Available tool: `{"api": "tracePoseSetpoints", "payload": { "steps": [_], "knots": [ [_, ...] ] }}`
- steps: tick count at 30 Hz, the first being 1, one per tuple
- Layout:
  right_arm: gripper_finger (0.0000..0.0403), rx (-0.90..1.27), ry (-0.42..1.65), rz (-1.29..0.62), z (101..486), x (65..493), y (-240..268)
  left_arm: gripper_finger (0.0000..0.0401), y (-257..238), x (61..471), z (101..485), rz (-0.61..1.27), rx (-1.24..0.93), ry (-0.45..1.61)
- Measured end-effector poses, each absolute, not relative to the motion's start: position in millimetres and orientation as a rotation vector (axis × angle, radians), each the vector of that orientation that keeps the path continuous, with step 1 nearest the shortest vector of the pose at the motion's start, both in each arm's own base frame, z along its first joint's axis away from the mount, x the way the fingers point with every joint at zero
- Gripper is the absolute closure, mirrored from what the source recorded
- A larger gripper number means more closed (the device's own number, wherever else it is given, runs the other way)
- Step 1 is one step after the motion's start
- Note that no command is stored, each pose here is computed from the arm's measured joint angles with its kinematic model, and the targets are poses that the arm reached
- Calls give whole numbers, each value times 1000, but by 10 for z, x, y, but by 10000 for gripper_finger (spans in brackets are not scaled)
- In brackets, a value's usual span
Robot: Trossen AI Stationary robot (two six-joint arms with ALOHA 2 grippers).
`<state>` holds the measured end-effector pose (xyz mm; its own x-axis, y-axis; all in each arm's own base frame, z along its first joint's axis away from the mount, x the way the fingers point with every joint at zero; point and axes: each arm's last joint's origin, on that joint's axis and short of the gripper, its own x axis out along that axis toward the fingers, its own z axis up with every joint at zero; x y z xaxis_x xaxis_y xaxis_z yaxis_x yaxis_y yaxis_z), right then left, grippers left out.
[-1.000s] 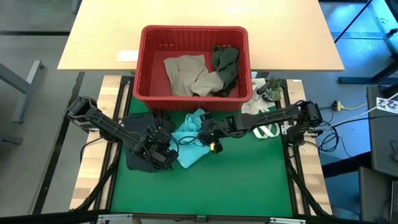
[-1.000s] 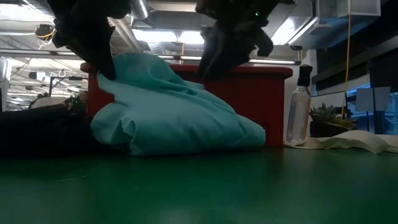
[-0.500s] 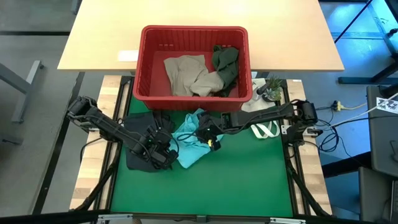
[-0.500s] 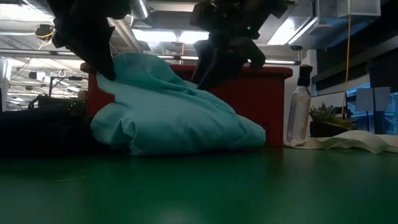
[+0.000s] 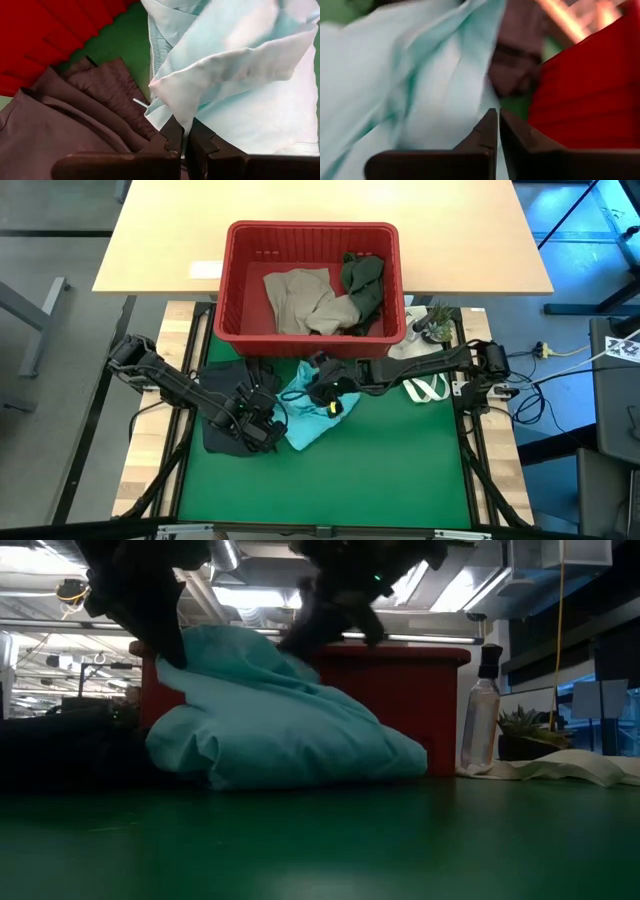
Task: Fold Laundry from Bin
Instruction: Fold the blue shorts from the red laundry bin
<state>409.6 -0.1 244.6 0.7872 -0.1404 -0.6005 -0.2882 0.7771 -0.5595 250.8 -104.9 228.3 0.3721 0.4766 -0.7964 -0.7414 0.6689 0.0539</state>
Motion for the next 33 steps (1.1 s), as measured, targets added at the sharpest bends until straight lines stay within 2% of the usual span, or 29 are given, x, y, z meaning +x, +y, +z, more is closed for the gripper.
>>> {"api": "tracePoseSetpoints", "payload": {
  "steps": [5,8,13,25,29,33],
  "knots": [
    [393,-721,524,6,2583,4182,-102,401,-1049,2508,2284,800,-339,890],
    [390,-722,510,-13,2600,4188,-191,401,-1049,2508,2283,800,-339,890],
    [398,-696,588,-100,2606,4127,-210,401,-1048,2508,2284,800,-339,890],
    [383,-735,800,24,2641,3962,30,401,-1052,2517,2284,796,-347,882],
    [349,-722,857,25,2602,3924,22,401,-1052,2518,2283,796,-347,882],
    [281,-626,905,18,2536,3906,2,401,-1052,2518,2283,796,-347,882]
  ]
}}
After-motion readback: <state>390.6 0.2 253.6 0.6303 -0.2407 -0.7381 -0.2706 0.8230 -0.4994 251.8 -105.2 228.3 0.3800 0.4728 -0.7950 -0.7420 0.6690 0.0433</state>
